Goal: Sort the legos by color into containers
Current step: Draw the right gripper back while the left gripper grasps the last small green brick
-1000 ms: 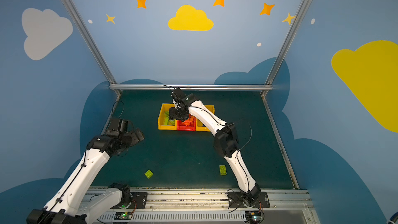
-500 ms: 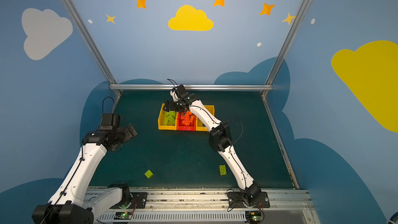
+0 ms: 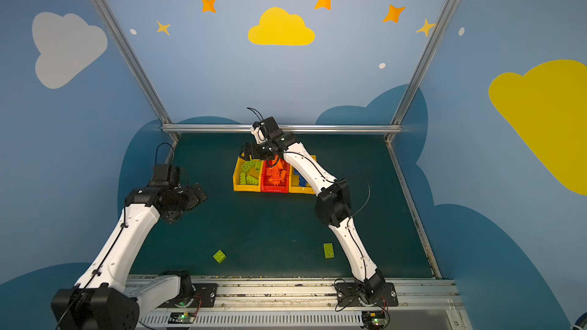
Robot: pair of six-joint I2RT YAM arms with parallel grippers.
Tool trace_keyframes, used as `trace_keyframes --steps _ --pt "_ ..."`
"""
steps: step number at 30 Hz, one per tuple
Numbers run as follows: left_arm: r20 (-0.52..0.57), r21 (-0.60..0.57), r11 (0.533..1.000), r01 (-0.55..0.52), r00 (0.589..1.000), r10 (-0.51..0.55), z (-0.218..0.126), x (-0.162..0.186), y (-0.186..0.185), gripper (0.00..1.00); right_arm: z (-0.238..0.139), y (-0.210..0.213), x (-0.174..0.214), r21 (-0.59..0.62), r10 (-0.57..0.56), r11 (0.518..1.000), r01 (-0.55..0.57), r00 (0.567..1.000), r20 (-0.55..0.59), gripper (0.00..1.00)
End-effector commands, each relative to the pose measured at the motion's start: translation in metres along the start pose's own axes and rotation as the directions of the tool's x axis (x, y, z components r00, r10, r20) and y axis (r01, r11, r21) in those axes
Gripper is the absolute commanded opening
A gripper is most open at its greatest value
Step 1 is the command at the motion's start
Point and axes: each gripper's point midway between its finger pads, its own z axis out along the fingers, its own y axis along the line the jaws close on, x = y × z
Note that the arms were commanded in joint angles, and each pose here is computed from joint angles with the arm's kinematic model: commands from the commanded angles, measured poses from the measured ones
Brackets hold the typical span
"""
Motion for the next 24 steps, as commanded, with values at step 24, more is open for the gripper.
trace_keyframes --steps 24 --pt "-0.227 -0.157 0.924 0.349 0.897 -0.378 0.003 0.175 0.071 0.87 -0.168 -0.020 0.171 0.337 0.171 0.937 -0.091 0.962 -0.215 0.93"
